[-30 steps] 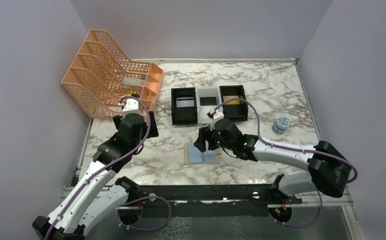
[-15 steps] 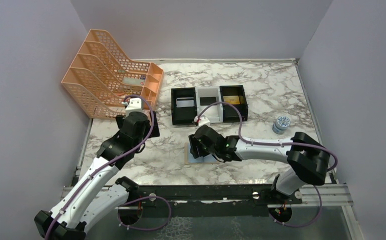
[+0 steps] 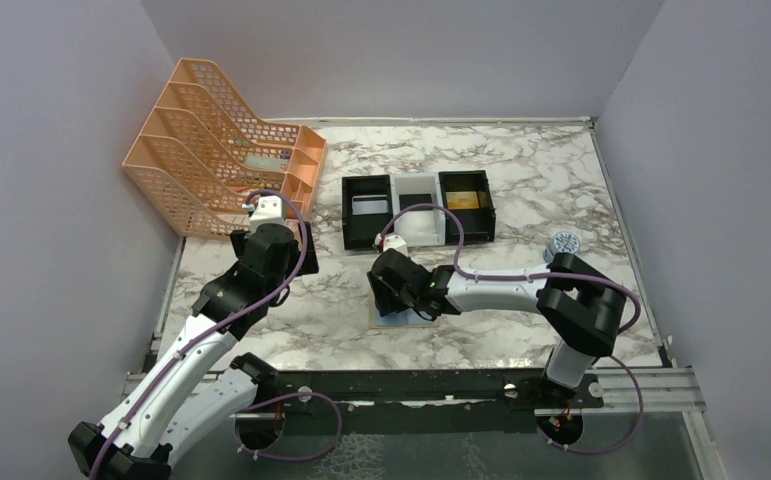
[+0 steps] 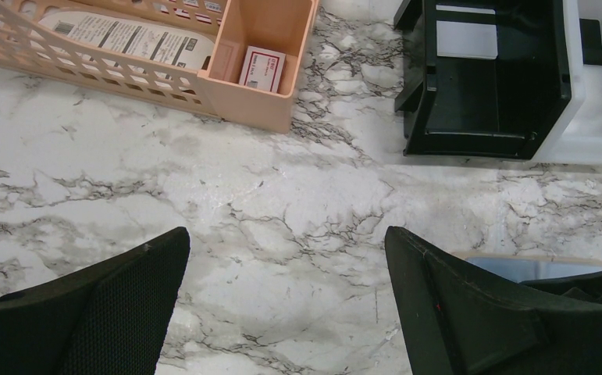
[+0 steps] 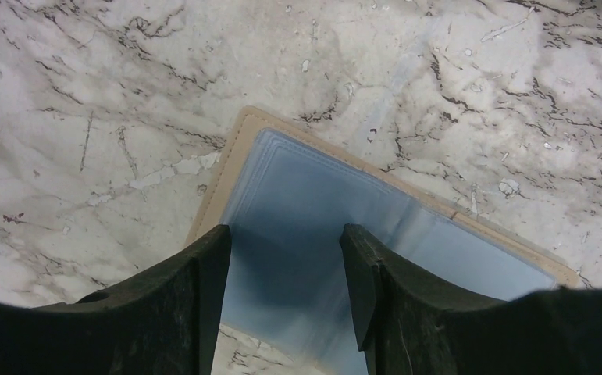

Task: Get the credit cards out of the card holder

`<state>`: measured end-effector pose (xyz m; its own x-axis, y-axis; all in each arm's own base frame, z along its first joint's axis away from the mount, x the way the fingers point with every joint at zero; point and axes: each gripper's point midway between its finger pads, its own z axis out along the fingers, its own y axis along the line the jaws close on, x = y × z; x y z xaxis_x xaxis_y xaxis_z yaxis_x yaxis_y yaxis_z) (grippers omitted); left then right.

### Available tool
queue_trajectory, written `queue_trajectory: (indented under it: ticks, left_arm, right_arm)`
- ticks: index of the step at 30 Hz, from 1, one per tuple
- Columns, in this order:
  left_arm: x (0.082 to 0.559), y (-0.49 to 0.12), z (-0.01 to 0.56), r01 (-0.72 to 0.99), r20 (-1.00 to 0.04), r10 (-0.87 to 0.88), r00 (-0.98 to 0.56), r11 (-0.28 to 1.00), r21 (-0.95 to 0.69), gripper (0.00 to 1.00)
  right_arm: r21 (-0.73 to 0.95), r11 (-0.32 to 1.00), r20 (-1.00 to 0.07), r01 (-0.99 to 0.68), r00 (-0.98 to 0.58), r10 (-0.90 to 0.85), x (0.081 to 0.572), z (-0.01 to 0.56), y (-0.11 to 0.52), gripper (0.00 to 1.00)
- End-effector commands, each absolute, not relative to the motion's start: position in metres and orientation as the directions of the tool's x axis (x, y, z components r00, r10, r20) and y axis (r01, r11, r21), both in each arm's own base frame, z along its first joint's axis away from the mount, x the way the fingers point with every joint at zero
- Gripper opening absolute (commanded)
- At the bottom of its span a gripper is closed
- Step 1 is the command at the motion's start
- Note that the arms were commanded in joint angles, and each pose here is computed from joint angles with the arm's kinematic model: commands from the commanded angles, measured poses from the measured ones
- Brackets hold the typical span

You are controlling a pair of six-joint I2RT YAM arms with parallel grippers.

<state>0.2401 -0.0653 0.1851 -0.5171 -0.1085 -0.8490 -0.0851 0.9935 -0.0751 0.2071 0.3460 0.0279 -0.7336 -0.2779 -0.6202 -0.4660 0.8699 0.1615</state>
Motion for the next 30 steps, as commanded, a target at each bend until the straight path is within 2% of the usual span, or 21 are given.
queue_trajectory:
  ticks: [1, 9, 19, 25, 26, 28, 30]
  left_arm:
    - [0.242, -0.06, 0.189, -0.099, -0.859, -0.106, -0.5, 0.993, -0.065, 0.99]
    - [0.242, -0.06, 0.189, -0.097, -0.859, -0.105, -0.5, 0.993, -0.065, 0.99]
    - [0.242, -0.061, 0.189, -0.097, -0.86, -0.105, -0.499, 0.993, -0.066, 0.99]
    - [0.241, -0.061, 0.19, -0.091, -0.86, -0.106, -0.5, 0.993, -0.069, 0.99]
    - [0.241, -0.062, 0.19, -0.091, -0.859, -0.107, -0.5, 0.993, -0.071, 0.99]
    - [0.241, -0.062, 0.189, -0.086, -0.858, -0.106, -0.502, 0.994, -0.073, 0.99]
    - [0.241, -0.063, 0.189, -0.082, -0.857, -0.107, -0.504, 0.994, -0.075, 0.99]
  right_arm:
    - [0.091, 0.897, -0.556, -0.431, -0.77, -0.314, 0.201, -0.001, 0.33, 0.56]
    - [0.005, 0.917, -0.516, -0.398, -0.787, -0.338, 0.201, -0.021, 0.314, 0.59]
    - [0.085, 0.898, -0.539, -0.431, -0.778, -0.322, 0.195, -0.016, 0.324, 0.41]
    - [0.177, 0.882, -0.57, -0.437, -0.776, -0.27, 0.193, -0.002, 0.336, 0.36]
    - [0.198, 0.874, -0.581, -0.444, -0.772, -0.26, 0.193, 0.003, 0.34, 0.32]
    - [0.235, 0.86, -0.592, -0.454, -0.769, -0.244, 0.192, 0.009, 0.346, 0.17]
    - [0.258, 0.853, -0.595, -0.454, -0.77, -0.23, 0.192, 0.014, 0.349, 0.14]
